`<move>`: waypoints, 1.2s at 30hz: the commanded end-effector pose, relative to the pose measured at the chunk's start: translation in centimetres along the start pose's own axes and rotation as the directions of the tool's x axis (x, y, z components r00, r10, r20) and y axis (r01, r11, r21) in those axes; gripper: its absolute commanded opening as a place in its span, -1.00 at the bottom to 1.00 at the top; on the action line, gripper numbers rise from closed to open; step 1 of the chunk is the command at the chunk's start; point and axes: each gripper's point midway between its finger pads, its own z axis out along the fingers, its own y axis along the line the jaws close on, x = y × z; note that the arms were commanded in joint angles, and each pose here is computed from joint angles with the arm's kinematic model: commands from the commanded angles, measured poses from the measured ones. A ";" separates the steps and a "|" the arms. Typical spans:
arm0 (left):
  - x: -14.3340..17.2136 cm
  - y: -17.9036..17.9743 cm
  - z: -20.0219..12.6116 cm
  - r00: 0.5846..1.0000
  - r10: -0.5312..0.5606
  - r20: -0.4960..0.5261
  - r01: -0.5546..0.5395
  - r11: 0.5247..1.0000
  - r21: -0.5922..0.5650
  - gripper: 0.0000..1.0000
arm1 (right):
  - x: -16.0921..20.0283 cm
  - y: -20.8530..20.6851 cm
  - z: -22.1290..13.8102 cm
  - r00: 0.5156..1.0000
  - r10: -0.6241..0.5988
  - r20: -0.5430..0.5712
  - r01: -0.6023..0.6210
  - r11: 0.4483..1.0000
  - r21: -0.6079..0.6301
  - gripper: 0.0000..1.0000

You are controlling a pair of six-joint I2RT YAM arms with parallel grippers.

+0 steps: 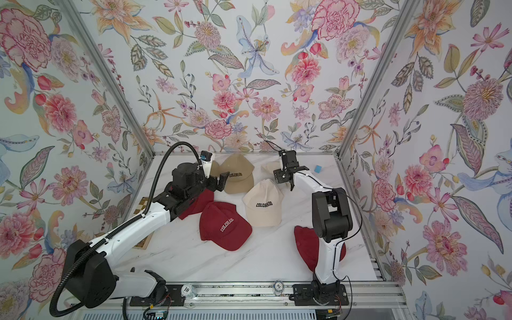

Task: Stack the baseball caps by color
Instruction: Pick up the baseball cap from the center of the board.

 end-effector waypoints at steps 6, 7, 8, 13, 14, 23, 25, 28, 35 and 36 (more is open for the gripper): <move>0.2 -0.5 0.1 1.000 -0.008 0.008 0.008 1.000 0.019 1.00 | 0.8 0.3 2.6 1.000 0.001 -0.021 -0.001 1.000 0.018 0.28; 0.2 -0.4 0.0 1.000 -0.008 0.010 0.008 1.000 0.014 0.99 | 0.8 0.3 2.7 1.000 -0.001 -0.022 0.001 1.000 0.021 0.19; 0.3 -0.4 0.0 1.000 -0.009 0.010 0.009 1.000 0.016 0.99 | 0.6 0.3 2.6 1.000 -0.002 -0.019 0.002 1.000 0.025 0.07; 0.3 -0.4 -0.2 1.000 -0.012 0.015 0.012 1.000 0.013 0.99 | -0.5 0.3 1.9 1.000 -0.011 0.008 0.011 0.999 0.042 -0.67; 0.4 -0.4 -0.3 1.000 -0.012 0.014 0.012 1.000 0.013 0.99 | -0.9 0.2 1.6 1.000 -0.014 0.016 0.013 0.999 0.047 -0.81; -1.0 -0.7 -0.2 0.998 -0.034 0.047 0.032 0.999 0.030 0.99 | -5.9 -2.2 -2.4 0.992 0.000 0.125 -0.013 0.994 0.105 -1.00; -2.0 -0.6 -0.1 0.997 -0.055 0.063 0.053 0.998 0.031 0.99 | -7.7 -3.1 -3.8 0.987 0.008 0.160 -0.029 0.991 0.128 -1.00; -3.6 -0.6 0.2 0.988 -0.129 0.082 0.127 0.992 0.025 0.99 | -10.1 -4.0 -6.4 0.976 0.014 0.219 -0.048 0.987 0.150 -1.00; -7.0 -4.1 1.0 0.960 -0.254 0.119 0.242 0.964 0.111 0.99 | -14.5 -4.5 -13.0 0.935 0.024 0.353 -0.084 0.984 0.155 -1.00; -7.6 -4.9 1.0 0.955 -0.269 0.127 0.252 0.958 0.137 1.00 | -15.1 -4.1 -13.9 0.928 0.021 0.372 -0.081 0.986 0.146 -1.00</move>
